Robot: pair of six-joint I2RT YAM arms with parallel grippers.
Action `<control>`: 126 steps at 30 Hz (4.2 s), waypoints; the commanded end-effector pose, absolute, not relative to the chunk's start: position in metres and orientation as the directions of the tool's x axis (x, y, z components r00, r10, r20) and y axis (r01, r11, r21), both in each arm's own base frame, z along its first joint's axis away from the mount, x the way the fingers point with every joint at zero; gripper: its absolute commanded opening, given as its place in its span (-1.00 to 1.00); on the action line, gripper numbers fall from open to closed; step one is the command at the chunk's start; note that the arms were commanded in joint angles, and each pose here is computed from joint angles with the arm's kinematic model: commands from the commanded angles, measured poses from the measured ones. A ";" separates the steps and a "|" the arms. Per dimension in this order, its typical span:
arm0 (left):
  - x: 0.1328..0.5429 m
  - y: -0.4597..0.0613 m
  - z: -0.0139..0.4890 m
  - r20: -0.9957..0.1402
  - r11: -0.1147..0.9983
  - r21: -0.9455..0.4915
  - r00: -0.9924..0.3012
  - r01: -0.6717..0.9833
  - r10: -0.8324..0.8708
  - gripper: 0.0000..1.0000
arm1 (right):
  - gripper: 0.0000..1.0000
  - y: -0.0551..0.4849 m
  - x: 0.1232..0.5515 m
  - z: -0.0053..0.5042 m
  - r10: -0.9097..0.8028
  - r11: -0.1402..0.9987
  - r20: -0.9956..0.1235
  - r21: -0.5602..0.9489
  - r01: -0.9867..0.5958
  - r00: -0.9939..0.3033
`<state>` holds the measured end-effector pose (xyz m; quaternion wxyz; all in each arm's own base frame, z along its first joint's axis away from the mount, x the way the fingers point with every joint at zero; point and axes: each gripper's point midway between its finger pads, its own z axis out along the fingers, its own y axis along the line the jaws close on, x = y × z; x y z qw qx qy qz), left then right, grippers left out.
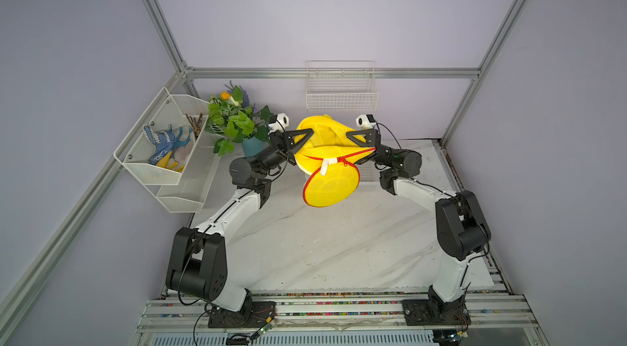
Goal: Turn the laundry bag inside out
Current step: Turn over the laundry bag.
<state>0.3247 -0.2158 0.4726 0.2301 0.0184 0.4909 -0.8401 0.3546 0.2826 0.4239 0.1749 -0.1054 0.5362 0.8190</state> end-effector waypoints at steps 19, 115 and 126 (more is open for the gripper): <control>0.314 -0.212 0.448 -0.197 -0.440 -0.830 -0.919 0.342 -0.342 -1.00 | 0.79 0.230 0.350 0.475 0.337 -0.098 -0.574 0.767 -0.634 -0.746; 0.380 -0.234 0.371 -0.257 0.070 -0.966 -0.876 0.250 -0.409 -1.00 | -1.00 0.306 0.313 0.435 0.142 -0.366 -0.396 0.831 -0.419 -0.907; 0.371 -0.233 0.242 -0.110 0.217 -0.976 -0.927 0.031 -0.359 -0.80 | -1.00 0.268 0.265 0.520 0.168 -0.614 -0.432 0.657 -0.437 -0.886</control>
